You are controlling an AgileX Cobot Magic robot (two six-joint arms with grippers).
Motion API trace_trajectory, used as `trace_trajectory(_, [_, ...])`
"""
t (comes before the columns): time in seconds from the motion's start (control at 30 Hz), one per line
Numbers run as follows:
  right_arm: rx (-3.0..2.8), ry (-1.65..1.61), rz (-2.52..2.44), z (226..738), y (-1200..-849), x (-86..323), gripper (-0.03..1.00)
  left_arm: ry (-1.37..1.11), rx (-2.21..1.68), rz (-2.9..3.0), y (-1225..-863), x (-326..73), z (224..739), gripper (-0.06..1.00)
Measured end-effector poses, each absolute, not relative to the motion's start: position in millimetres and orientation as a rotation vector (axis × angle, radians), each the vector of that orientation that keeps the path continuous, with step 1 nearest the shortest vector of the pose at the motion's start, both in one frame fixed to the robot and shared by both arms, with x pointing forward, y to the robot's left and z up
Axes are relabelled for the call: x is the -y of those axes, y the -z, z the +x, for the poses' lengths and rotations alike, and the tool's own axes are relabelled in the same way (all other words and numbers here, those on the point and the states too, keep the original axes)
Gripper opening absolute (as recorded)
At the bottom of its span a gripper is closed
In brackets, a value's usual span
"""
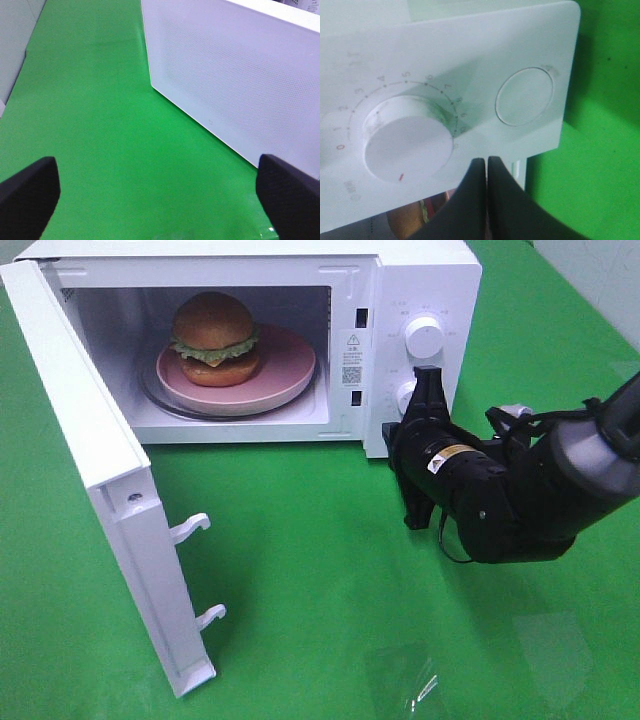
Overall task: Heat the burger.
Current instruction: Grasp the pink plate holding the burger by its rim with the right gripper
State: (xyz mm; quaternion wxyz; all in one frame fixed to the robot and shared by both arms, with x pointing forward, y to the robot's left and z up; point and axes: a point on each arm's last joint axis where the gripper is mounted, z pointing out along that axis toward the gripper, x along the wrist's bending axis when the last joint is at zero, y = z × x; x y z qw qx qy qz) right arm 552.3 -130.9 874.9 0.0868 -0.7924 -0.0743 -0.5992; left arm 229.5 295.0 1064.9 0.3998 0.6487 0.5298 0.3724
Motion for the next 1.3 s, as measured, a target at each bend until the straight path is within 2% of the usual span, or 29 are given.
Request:
trace_trajectory(0.47, [0.578, 1.722, -2.375, 521.4, -905.6, 136.9, 0.02, -0.942, -1.340, 1.641, -1064.9, -295.0, 229.5, 0.99])
trace_trajectory(1.03, [1.428, 1.776, -2.336, 501.8, -958.4, 142.6, 0.05, -0.942, -1.340, 1.641, -1064.9, -295.0, 229.5, 0.99])
trace_trajectory(1.23, [1.749, 1.682, -2.282, 498.4, -968.5, 143.5, 0.05, -0.942, -1.340, 1.641, -1064.9, -295.0, 229.5, 0.99])
trace_trajectory(1.3, [1.991, 1.549, -2.244, 506.4, -977.4, 148.6, 0.05, -0.943, -1.340, 1.641, -1064.9, -295.0, 229.3, 0.99])
